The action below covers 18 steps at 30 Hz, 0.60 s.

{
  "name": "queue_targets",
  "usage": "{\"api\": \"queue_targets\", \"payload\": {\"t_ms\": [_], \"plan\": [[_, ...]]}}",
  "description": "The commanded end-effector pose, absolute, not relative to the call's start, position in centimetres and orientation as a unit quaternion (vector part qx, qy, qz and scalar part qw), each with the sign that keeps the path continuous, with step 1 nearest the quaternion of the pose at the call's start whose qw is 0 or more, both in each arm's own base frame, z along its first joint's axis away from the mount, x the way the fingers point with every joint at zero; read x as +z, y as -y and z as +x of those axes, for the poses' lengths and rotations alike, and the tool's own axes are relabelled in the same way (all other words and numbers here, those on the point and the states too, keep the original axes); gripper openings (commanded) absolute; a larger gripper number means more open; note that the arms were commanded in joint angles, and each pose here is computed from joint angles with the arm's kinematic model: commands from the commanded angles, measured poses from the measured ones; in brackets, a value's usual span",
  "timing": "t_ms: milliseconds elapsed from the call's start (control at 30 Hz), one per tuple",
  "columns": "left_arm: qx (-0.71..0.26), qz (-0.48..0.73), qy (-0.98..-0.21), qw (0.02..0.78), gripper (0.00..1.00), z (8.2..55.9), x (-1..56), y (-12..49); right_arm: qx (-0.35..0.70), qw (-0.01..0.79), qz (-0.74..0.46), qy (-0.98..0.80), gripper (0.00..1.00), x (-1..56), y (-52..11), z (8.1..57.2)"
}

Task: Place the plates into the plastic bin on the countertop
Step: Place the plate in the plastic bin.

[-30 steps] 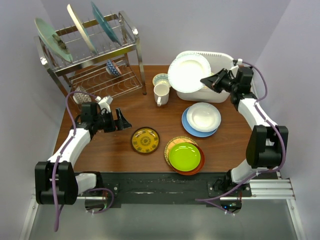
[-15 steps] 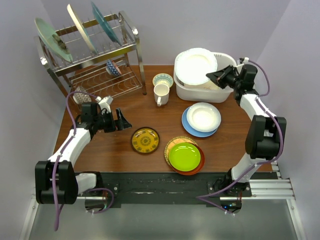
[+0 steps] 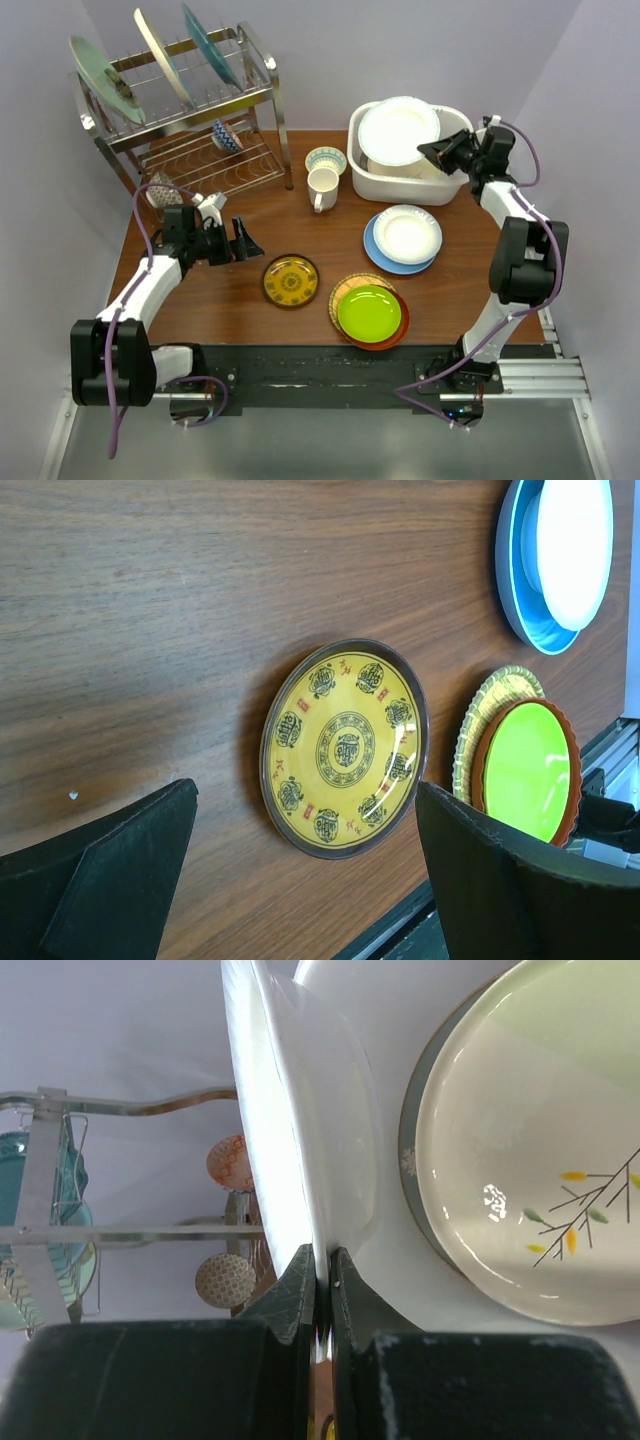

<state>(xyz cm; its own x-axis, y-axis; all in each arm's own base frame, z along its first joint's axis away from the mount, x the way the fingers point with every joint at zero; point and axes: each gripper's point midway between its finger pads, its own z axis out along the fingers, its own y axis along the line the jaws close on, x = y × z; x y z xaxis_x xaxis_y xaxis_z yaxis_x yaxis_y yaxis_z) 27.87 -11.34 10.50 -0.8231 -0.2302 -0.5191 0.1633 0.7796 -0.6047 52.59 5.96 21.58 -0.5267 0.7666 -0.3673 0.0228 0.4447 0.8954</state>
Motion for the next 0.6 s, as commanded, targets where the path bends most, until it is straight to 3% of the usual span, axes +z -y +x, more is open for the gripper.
{"api": "queue_targets", "payload": {"t_ms": [0, 567], "plan": [[-0.342, -0.017, -0.891, 0.300, 0.95, 28.1, 10.7, 11.5, 0.471, 0.475, 0.224, -0.709, 0.00, 26.9, -5.1, 54.3], [-0.341, -0.019, -0.892, 0.296, 0.95, 28.1, 10.5, 11.5, 0.459, 0.434, 0.255, -0.732, 0.00, 21.3, -4.6, 56.5]]}}
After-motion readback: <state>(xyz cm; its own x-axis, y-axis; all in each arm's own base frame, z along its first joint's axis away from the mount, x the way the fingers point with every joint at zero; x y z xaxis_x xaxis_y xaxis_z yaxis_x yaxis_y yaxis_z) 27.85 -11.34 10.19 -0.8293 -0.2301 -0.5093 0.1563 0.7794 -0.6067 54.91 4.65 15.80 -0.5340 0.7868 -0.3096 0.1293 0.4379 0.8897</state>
